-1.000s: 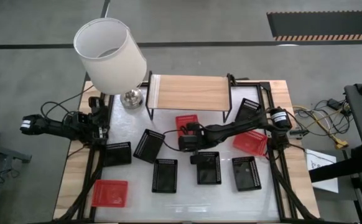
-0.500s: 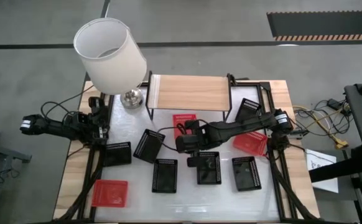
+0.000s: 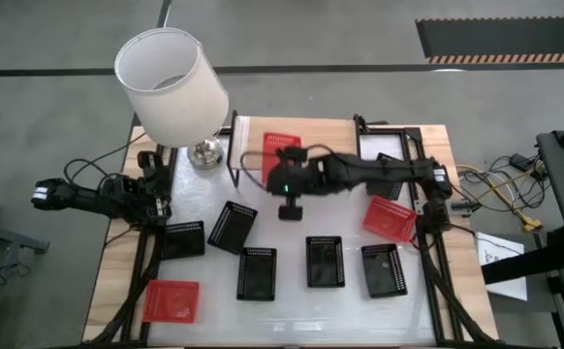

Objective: Stack baskets on shelf by color
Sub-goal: Put the top middle red basket on the shelf

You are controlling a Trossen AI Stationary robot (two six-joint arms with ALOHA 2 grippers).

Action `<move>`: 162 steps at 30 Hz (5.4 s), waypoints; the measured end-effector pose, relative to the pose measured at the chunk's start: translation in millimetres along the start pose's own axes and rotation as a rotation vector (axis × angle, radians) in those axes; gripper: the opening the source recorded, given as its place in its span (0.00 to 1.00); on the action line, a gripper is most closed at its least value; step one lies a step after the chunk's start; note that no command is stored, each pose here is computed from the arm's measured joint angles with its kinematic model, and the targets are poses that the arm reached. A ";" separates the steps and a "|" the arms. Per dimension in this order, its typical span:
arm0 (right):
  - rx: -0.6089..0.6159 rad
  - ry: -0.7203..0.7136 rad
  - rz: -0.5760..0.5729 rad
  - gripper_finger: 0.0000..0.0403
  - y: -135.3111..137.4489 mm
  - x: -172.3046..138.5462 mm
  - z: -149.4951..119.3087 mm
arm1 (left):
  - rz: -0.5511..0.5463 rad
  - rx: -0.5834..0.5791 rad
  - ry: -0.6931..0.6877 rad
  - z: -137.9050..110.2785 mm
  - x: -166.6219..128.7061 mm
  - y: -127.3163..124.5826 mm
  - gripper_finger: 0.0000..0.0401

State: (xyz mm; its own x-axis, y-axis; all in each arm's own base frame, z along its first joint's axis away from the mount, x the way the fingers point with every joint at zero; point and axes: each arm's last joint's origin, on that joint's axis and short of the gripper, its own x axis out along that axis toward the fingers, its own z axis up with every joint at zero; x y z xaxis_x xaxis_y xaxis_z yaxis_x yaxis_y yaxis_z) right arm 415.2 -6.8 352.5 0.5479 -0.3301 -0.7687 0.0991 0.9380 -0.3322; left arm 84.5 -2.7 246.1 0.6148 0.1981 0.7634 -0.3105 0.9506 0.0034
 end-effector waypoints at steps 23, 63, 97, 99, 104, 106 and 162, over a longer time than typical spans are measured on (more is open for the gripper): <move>0.095 0.038 0.050 0.02 -68.8 48.6 -24.0 | 0.002 -0.001 -0.005 0.1 -0.6 0.2 0.00; 0.162 0.332 -0.066 0.03 -123.9 13.3 -52.9 | 0.001 0.007 -0.003 -0.3 -1.0 0.2 0.00; 0.188 0.088 -0.046 0.02 -156.4 37.6 -49.1 | 0.001 0.007 -0.003 -0.2 -1.0 0.2 0.00; 0.192 0.111 -0.040 0.02 -157.9 41.6 -52.5 | 0.001 0.007 -0.003 -0.2 -1.0 0.2 0.00; 0.194 0.161 0.003 0.02 -153.1 67.9 -60.0 | 0.001 0.007 -0.003 -0.2 -1.0 0.2 0.00; 0.196 0.141 0.030 0.02 -151.4 77.5 -58.5 | 0.001 0.007 -0.004 -0.2 -1.0 0.2 0.00; -0.054 -0.024 0.204 0.02 41.0 23.5 -21.2 | 0.012 0.041 0.001 -0.4 -1.0 0.5 0.00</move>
State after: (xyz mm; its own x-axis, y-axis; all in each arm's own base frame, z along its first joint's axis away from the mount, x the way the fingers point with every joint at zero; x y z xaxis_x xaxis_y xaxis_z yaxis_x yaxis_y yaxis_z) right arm 414.5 21.6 309.2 0.5715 -0.1307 -0.8101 -0.0603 0.9779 -0.2002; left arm 84.0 -2.3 245.1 0.6114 0.2094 0.7632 -0.3471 0.9376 0.0208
